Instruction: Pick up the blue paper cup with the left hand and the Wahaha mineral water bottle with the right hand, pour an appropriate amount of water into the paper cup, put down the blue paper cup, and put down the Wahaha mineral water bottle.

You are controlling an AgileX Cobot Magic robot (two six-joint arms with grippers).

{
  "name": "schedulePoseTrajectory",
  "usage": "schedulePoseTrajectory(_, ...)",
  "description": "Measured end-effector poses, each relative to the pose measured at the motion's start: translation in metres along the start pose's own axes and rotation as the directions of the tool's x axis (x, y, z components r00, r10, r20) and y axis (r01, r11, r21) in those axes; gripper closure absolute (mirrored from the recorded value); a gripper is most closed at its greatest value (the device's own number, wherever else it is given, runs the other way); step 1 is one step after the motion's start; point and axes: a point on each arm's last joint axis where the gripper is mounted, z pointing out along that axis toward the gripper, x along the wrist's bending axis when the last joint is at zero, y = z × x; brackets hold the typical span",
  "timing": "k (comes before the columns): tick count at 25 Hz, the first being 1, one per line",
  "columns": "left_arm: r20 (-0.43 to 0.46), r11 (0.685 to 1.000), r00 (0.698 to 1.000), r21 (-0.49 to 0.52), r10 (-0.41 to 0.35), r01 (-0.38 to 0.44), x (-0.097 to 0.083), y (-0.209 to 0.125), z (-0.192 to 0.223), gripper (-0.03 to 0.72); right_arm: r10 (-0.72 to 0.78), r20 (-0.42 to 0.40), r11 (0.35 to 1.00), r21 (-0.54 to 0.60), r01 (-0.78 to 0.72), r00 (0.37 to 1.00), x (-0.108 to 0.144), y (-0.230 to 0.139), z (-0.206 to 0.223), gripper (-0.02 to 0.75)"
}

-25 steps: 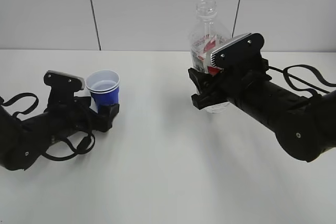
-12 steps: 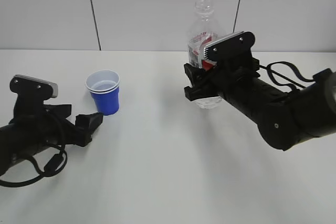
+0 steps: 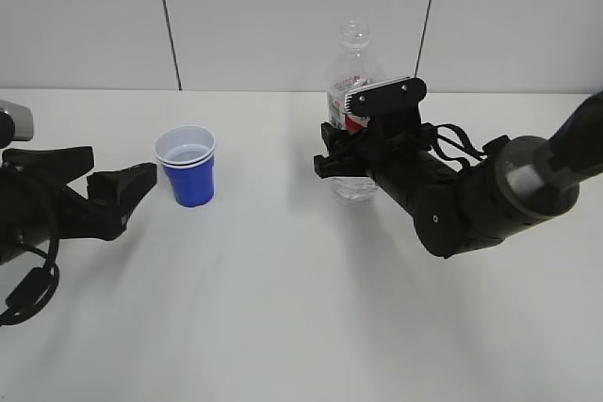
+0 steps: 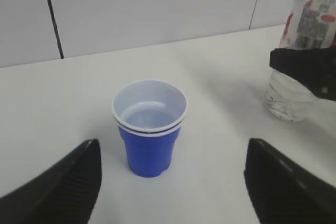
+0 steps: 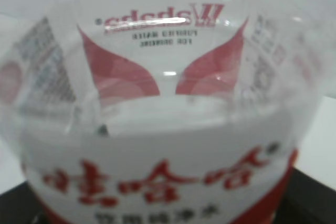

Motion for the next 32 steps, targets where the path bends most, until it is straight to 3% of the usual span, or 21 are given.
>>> schedulePoseTrajectory(8,0.000,1.000,1.000,-0.007,0.000,0.000,0.000,0.003,-0.003,0.048,0.082,0.021,0.996,-0.021,-0.081,0.996,0.000,-0.010,0.005,0.219)
schedulePoseTrajectory(16,0.000,1.000,1.000,-0.003,0.000,0.000,0.000,0.002,-0.003,0.057,0.091,0.032,0.995,-0.048,-0.089,0.995,-0.001,-0.009,0.005,0.136)
schedulePoseTrajectory(32,-0.001,1.000,1.000,0.001,0.002,-0.002,0.000,0.002,-0.003,0.068,0.085,0.012,0.996,0.028,-0.086,0.996,0.000,-0.042,-0.024,0.129)
